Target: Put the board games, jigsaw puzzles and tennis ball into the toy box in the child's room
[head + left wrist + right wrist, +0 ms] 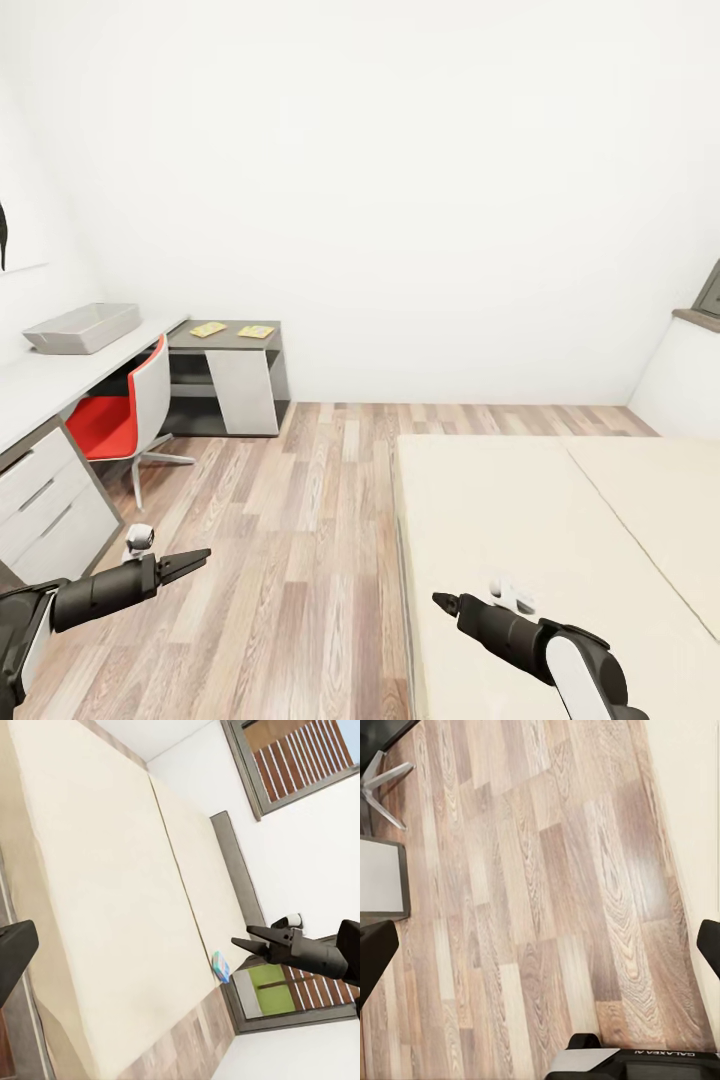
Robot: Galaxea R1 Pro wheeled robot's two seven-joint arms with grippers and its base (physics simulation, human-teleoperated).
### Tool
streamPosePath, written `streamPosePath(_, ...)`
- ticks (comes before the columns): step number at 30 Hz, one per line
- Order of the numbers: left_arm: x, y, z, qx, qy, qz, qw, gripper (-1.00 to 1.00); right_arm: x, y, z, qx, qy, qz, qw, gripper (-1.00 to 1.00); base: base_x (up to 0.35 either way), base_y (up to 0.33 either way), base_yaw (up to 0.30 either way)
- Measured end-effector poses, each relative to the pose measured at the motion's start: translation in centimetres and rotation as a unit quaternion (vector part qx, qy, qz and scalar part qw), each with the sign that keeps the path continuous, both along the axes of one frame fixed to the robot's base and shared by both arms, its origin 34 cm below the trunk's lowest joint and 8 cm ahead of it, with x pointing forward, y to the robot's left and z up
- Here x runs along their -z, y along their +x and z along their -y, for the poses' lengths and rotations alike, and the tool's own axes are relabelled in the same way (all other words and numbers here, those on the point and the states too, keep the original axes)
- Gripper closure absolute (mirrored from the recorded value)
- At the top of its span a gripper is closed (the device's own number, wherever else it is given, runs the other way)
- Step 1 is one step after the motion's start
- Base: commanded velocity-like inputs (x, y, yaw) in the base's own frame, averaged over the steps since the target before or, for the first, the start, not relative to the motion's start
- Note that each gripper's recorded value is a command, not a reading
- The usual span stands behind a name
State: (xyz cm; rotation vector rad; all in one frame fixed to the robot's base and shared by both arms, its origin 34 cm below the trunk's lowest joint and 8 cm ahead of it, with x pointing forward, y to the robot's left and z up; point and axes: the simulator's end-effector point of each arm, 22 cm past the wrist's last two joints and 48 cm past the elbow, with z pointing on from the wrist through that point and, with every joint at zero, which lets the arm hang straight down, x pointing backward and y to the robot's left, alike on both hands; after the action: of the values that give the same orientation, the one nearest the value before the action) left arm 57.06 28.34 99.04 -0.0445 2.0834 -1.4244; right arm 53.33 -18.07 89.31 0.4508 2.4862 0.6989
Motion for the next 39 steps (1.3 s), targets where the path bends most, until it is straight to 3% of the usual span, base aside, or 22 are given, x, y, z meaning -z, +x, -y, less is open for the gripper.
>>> streamPosePath(39,0.02,0.0,0.08,0.0,-0.001,-0.001,1.0,-1.0,0.04,-0.06,0.06,-0.001,0.0,-0.002,1.0,-1.0,0.0,-0.281,0.0)
